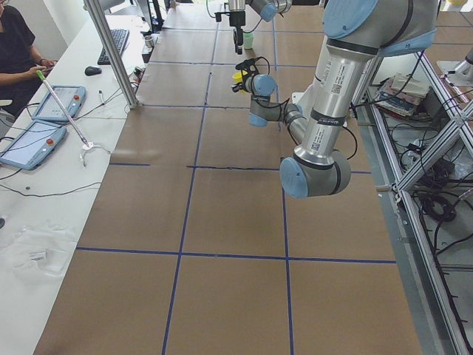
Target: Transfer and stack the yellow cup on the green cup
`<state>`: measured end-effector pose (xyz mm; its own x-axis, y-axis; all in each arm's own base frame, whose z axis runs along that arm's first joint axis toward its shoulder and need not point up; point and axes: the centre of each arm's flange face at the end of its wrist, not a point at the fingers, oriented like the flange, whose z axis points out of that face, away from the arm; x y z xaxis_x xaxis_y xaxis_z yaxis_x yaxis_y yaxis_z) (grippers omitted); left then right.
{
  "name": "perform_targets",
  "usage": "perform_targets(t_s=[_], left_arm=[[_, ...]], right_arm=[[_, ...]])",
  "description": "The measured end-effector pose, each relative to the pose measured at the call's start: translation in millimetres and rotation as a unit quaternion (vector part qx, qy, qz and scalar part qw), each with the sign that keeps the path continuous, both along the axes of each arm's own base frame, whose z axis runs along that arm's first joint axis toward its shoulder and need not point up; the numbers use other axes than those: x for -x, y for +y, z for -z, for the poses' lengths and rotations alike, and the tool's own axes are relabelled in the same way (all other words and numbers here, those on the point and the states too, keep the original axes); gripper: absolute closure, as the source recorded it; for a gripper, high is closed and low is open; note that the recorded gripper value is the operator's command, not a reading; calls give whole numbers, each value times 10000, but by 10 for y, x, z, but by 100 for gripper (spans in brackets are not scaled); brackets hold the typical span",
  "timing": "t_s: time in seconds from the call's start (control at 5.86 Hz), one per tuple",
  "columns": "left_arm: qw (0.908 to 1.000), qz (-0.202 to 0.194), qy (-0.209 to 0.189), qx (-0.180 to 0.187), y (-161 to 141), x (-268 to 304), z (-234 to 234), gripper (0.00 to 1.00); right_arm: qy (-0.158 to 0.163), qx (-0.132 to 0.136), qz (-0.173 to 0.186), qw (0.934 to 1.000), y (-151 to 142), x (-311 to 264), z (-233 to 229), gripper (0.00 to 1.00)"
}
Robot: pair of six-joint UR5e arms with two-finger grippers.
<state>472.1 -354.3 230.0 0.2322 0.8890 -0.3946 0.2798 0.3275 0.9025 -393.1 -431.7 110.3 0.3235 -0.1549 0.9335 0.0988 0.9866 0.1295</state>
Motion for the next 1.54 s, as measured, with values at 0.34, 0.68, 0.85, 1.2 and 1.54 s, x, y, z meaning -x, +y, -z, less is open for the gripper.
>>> perform_targets(t_s=[0.34,0.68,0.85,1.2,1.54], left_arm=[[9995,0,-122,-297,62,-52,-1,92],[9983,118,-186,-541,77,-63,19,83],[9980,241,-176,-565,132,-108,28,83],[9978,334,-142,-551,248,-165,42,72],[9978,351,-97,-558,272,-146,78,62]], right_arm=[[37,42,152,9999,53,220,34,0],[152,108,371,9991,140,520,-21,0],[200,132,462,9986,190,637,-58,0],[281,178,535,9980,203,764,-128,3],[324,202,548,9978,202,798,-172,26]])
